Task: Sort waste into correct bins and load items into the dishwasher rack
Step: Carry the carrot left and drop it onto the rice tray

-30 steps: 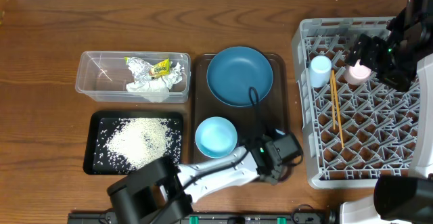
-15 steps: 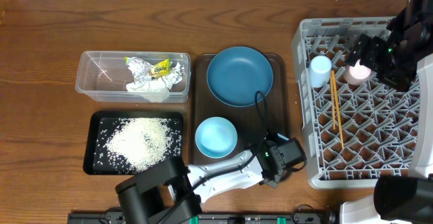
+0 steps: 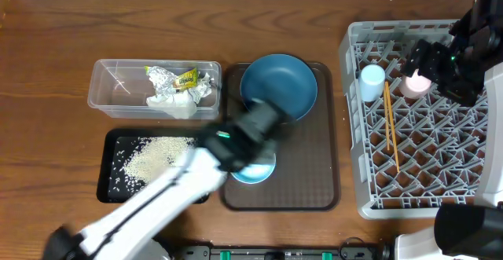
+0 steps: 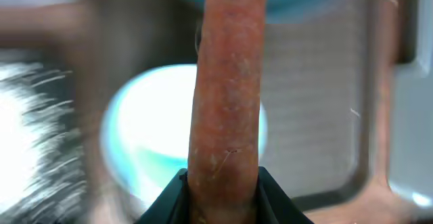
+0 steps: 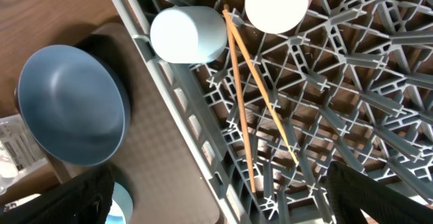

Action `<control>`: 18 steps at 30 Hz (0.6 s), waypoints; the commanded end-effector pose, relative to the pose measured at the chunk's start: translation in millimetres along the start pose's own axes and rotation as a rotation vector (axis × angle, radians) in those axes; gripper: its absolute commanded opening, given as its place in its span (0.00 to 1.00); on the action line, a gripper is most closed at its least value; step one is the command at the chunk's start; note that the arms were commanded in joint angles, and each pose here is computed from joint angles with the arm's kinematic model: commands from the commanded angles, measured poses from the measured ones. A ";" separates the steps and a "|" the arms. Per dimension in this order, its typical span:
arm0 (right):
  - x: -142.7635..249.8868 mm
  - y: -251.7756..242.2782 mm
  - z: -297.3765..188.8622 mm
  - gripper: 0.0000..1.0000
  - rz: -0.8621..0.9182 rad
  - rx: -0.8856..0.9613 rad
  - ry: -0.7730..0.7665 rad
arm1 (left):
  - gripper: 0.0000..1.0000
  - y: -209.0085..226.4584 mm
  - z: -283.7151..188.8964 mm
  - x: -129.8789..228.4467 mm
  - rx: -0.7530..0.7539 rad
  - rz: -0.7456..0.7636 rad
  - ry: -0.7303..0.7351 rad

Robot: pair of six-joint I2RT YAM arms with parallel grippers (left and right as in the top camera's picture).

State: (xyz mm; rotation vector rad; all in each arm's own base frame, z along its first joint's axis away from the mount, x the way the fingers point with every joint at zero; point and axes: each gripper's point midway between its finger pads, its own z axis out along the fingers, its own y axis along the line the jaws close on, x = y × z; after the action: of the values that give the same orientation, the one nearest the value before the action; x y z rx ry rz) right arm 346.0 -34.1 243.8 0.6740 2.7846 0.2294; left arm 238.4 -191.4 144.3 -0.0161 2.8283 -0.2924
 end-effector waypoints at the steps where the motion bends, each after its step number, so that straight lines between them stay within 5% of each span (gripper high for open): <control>1: -2.1 -0.7 -5.0 0.99 -0.010 -0.002 -0.017 | 0.06 56.3 -23.3 -16.0 -0.073 -0.210 -0.031; 9: -2.1 -0.7 -5.0 0.99 -0.009 -0.001 -0.017 | 0.06 173.7 -13.0 17.7 -0.280 -0.605 0.086; 18: -2.1 -0.8 -5.0 0.99 -0.010 -0.001 -0.017 | 0.08 223.8 29.6 56.6 -0.326 -0.800 0.126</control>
State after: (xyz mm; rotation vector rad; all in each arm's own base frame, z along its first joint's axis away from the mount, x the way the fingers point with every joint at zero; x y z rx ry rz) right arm 346.1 -34.1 243.8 0.6738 2.7843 0.2299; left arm 200.1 14.4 59.4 -1.1833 2.8294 0.0155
